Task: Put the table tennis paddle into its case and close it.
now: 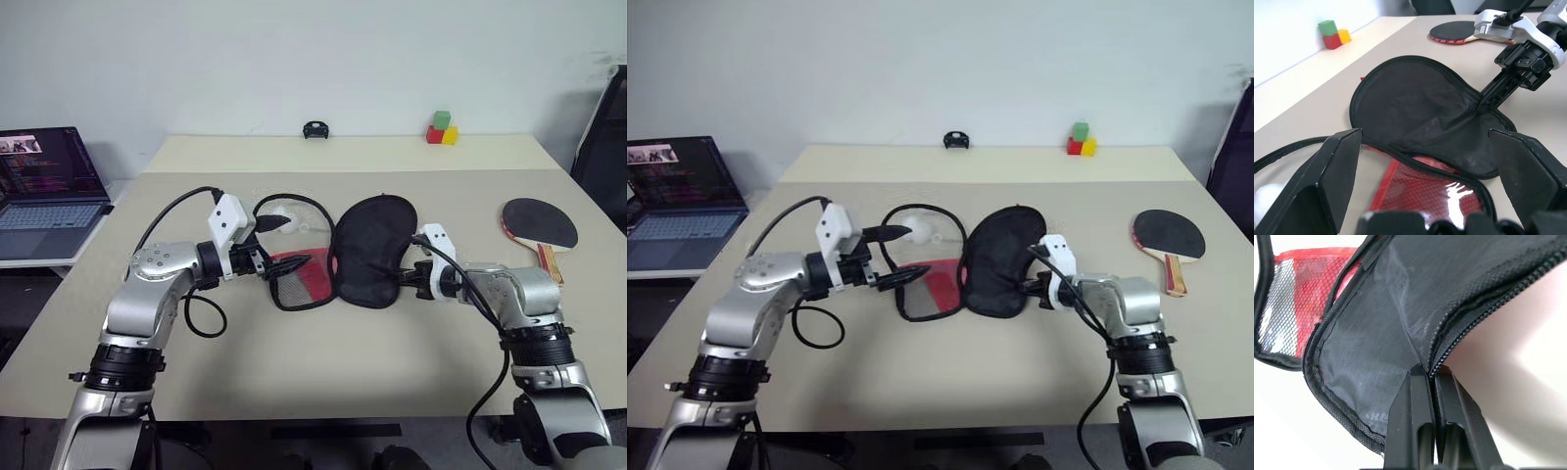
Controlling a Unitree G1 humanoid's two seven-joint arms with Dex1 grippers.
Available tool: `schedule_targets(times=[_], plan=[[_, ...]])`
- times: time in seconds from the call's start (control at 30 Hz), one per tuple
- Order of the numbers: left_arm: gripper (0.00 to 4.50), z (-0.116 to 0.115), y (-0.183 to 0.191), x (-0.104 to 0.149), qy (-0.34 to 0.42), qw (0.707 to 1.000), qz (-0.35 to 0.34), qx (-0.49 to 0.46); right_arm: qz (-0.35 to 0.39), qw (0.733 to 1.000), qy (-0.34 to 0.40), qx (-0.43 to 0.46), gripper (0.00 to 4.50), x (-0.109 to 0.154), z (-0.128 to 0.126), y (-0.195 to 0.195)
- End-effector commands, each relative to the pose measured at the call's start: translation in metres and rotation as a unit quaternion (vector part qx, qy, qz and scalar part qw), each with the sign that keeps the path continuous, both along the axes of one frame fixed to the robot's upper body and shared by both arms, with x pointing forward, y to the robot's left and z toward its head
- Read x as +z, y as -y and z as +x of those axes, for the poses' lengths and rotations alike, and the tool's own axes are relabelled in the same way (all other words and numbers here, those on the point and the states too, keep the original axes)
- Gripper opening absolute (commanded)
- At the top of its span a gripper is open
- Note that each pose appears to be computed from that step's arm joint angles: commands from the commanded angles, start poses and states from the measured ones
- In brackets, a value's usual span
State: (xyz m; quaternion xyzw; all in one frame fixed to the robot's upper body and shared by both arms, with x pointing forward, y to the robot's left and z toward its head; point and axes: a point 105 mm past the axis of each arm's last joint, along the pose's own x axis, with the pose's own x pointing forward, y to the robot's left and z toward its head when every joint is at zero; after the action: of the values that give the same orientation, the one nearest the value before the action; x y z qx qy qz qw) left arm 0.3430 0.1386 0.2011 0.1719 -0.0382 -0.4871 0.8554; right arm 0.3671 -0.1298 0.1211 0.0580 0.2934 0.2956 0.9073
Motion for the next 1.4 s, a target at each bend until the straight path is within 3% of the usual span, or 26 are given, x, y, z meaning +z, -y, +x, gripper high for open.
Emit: schedule_targets(times=[0.03,0.67,1.07,1.33,1.4], plan=[[4.50,0.000,0.007,0.013,0.023,1.000,-0.004,-0.017,0.005,1.000,0.027,-0.016,0.02,0.017,0.001,0.015],[4.50,0.004,0.029,0.014,0.023,0.998,-0.011,-0.056,0.006,0.990,0.042,-0.136,0.02,0.031,0.012,0.085],[4.50,0.004,0.037,0.013,0.022,0.997,-0.013,-0.069,-0.044,0.991,0.023,-0.128,0.02,0.024,0.006,0.114],[4.50,0.002,0.043,0.013,0.023,0.997,-0.016,-0.078,-0.077,0.987,0.037,-0.134,0.02,0.027,0.020,0.123],[4.50,0.002,0.043,0.013,0.024,0.997,-0.016,-0.078,-0.085,0.986,0.039,-0.139,0.63,0.027,0.021,0.128]])
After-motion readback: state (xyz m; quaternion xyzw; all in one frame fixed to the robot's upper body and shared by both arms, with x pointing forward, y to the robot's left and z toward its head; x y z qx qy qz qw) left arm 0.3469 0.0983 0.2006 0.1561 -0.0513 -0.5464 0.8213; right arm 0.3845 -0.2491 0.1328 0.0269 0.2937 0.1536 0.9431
